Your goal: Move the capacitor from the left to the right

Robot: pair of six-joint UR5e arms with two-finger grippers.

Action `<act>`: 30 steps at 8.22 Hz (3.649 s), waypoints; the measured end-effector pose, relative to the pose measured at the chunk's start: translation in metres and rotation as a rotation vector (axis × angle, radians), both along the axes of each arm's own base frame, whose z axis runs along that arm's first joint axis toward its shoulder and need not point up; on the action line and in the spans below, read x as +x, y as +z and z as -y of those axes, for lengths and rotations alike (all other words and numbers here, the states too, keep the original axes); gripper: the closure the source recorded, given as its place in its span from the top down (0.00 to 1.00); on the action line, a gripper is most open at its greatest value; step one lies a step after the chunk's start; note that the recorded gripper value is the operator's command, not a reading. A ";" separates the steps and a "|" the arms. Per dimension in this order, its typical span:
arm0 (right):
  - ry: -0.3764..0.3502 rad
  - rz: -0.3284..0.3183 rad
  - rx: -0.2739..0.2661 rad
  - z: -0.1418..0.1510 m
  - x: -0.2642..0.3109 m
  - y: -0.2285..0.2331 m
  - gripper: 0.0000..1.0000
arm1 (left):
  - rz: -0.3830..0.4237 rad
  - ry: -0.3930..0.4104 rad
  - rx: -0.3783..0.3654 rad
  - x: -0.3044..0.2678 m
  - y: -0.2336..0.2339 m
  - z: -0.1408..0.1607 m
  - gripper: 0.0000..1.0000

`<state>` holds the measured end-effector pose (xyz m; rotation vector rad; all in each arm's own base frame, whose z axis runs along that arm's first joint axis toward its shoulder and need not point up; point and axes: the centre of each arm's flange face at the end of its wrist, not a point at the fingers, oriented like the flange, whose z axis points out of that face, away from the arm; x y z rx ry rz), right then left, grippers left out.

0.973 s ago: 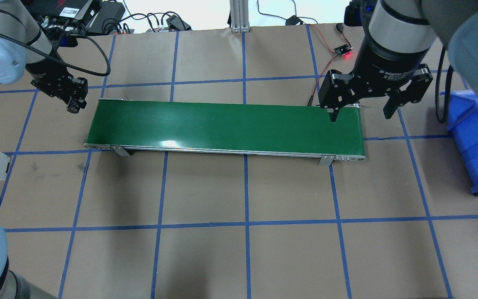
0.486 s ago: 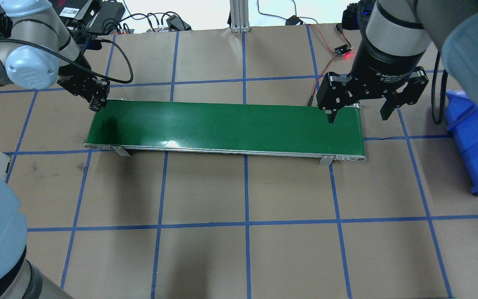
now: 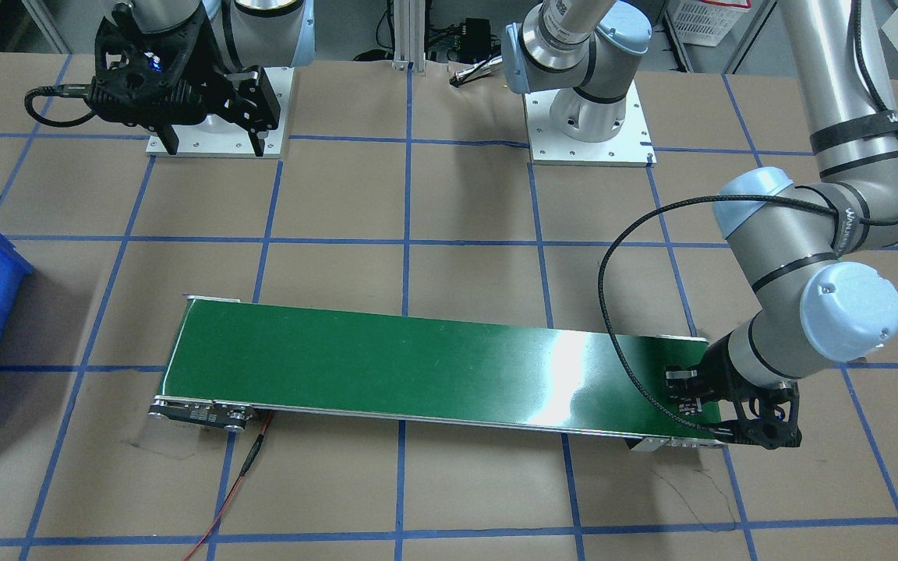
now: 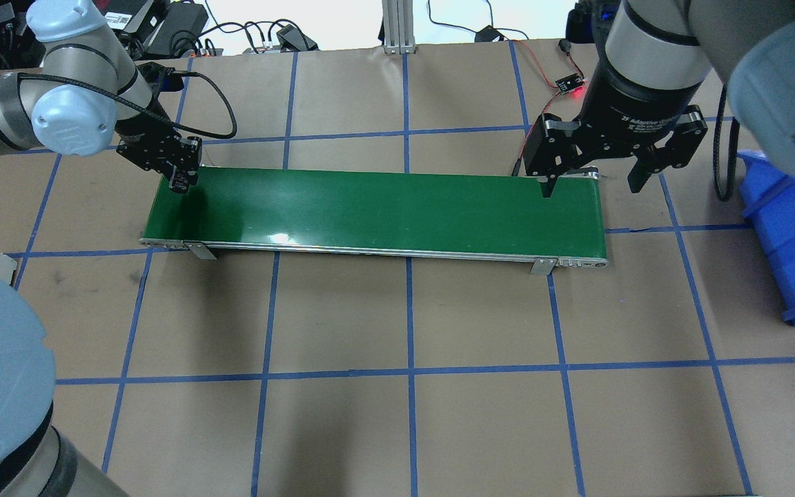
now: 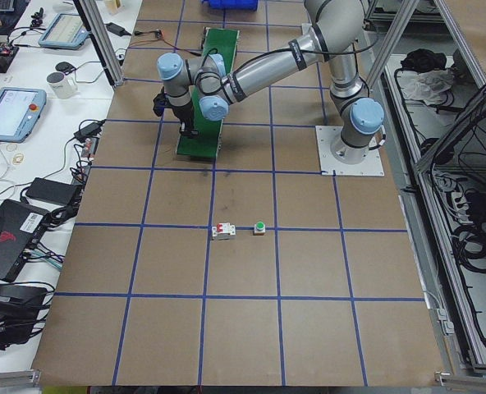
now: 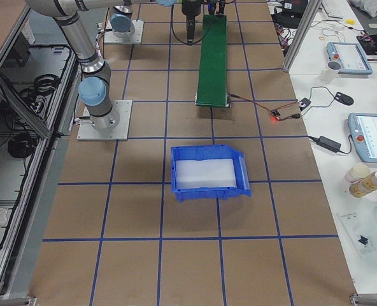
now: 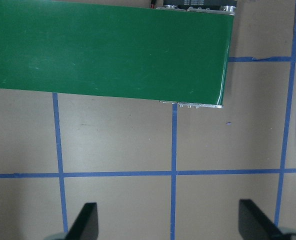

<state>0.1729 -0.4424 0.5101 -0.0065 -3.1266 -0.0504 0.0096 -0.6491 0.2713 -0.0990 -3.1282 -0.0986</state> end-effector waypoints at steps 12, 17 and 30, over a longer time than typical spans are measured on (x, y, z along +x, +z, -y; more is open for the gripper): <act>0.001 -0.001 0.007 0.000 -0.001 -0.001 1.00 | -0.003 0.053 0.011 -0.020 -0.007 -0.017 1.00; 0.002 -0.005 0.012 0.002 -0.001 -0.003 1.00 | 0.012 0.115 0.074 -0.090 0.055 -0.052 1.00; -0.010 0.015 0.011 0.079 0.009 -0.137 1.00 | 0.005 0.149 -0.132 -0.152 0.247 -0.138 1.00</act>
